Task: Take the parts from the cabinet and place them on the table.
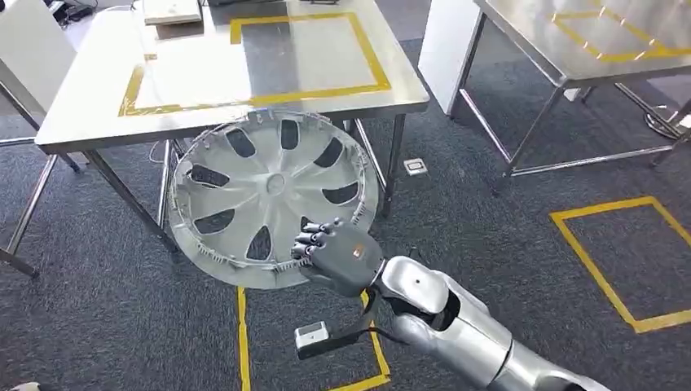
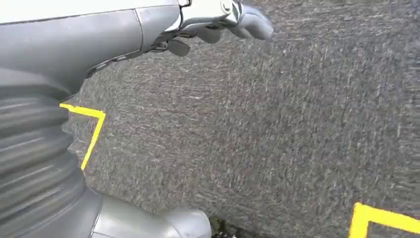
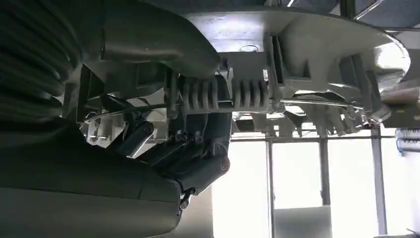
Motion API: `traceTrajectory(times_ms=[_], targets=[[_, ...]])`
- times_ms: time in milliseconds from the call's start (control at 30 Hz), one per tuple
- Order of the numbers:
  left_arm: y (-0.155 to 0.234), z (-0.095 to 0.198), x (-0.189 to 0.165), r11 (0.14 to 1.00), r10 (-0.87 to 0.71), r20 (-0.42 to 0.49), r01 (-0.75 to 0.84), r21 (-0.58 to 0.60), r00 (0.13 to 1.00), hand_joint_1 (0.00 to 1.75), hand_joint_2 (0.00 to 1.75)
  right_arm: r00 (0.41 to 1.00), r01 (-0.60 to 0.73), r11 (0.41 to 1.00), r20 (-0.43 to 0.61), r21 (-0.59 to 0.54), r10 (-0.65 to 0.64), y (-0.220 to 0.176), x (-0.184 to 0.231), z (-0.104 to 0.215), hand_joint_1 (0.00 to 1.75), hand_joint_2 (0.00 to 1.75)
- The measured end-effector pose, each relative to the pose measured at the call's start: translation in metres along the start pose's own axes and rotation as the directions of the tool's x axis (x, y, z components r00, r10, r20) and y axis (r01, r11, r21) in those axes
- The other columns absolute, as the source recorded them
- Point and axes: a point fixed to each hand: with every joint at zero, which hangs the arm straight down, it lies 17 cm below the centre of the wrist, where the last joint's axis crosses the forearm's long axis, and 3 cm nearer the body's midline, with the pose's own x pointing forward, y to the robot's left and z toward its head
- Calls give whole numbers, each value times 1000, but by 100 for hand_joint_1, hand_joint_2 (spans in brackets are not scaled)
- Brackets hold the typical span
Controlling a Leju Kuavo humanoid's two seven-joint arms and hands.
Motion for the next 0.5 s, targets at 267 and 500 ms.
traceTrajectory(times_ms=[267,500], targets=[[-1,0,1,1000,2,3,-2,0,1000,0,175,1000,4,1000,-20,4,-4,4,-1,5,175,175],[-3,1,1,1000,10,-1,-10,-2,1000,0,175,1000,-7,1000,-14,-3,7,1,-1,3,175,175]])
